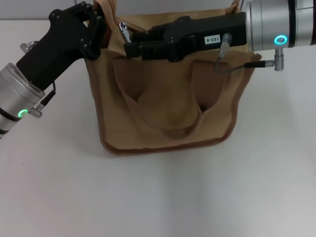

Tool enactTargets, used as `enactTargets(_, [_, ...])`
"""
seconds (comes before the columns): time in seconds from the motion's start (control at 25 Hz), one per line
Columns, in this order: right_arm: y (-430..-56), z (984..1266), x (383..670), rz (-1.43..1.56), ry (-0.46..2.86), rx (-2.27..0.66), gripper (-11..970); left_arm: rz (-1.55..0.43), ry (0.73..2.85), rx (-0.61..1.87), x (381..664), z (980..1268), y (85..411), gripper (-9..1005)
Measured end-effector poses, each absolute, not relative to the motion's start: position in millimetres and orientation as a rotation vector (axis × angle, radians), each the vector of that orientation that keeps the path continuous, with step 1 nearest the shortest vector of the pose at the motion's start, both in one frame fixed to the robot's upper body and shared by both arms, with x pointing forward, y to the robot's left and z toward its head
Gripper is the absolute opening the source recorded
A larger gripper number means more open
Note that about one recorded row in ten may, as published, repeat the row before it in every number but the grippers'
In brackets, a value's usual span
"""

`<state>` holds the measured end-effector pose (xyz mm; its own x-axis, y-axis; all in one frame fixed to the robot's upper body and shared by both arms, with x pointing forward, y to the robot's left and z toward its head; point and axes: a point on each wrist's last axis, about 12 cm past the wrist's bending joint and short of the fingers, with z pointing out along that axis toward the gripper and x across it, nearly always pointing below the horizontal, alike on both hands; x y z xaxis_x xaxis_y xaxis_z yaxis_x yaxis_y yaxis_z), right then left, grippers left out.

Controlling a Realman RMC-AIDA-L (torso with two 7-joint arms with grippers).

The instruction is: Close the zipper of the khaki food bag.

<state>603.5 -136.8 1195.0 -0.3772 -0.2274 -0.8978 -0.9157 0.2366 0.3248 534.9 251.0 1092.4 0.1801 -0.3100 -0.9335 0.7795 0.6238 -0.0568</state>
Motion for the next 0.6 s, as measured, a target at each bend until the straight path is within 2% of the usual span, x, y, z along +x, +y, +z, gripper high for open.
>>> enactTargets(0.36, [-135, 1196, 610, 1.137, 1.774, -1.027, 416, -0.815, 1.147, 0.495, 535, 1093, 251, 43])
enactTargets(0.6, [-119, 1191, 607, 1.131, 1.791, -1.099, 414, -0.817, 1.147, 0.498, 536, 1093, 250, 43])
